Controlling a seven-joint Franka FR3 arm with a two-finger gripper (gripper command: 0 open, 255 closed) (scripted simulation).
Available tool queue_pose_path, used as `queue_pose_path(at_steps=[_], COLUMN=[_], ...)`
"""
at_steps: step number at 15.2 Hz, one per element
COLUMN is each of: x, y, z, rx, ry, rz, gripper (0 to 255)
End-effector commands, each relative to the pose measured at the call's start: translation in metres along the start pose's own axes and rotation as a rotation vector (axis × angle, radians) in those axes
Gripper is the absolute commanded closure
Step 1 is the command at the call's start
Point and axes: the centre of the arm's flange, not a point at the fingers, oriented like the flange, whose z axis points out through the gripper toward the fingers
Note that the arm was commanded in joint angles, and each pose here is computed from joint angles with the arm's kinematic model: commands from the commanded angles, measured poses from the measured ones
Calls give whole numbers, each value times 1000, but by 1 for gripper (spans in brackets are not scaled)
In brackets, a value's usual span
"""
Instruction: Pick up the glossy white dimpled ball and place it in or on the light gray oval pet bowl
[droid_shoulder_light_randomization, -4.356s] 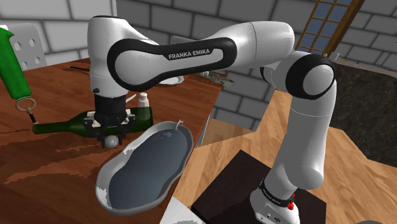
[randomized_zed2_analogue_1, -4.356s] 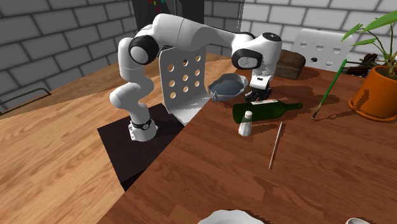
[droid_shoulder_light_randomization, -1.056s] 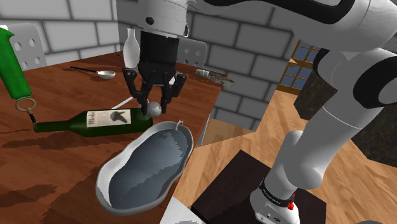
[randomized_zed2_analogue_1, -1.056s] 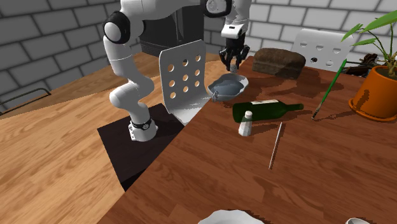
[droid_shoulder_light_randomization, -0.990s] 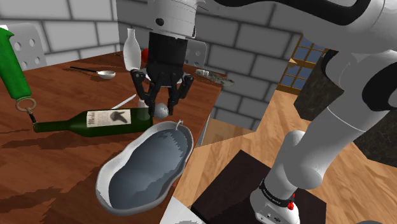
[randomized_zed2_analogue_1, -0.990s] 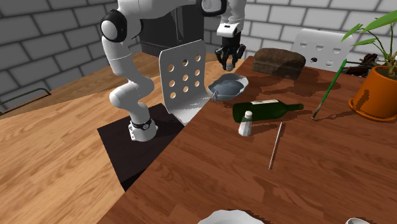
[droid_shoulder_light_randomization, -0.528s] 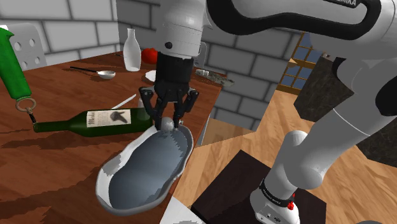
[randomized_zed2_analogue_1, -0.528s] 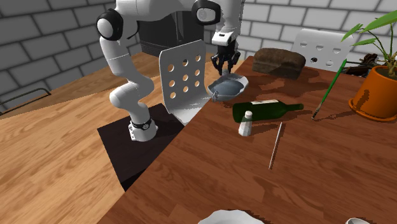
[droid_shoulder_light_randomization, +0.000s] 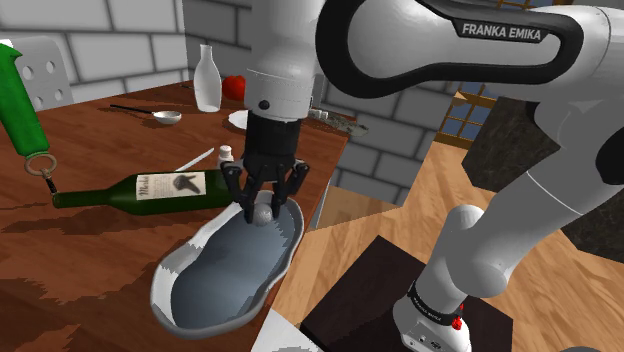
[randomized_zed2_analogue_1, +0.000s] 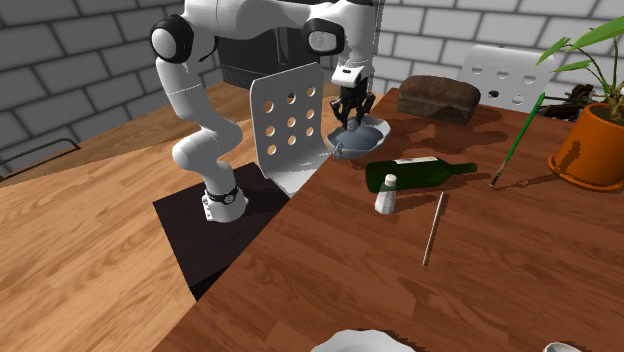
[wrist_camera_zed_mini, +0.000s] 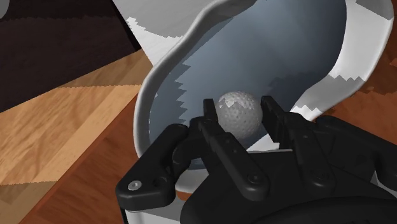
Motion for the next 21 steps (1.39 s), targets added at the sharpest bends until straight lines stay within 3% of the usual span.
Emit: queue_pose_path(at_steps=[1, 7, 8, 13, 17, 21], x=[0, 0, 0, 0, 0, 0], y=[0, 0, 0, 0, 0, 0], z=[3, 3, 3, 3, -47, -47], rx=[0, 0, 0, 0, 0, 0], ry=[0, 0, 0, 0, 0, 0], rz=[0, 0, 0, 0, 0, 0], gripper=[255, 255, 0, 0, 0, 0])
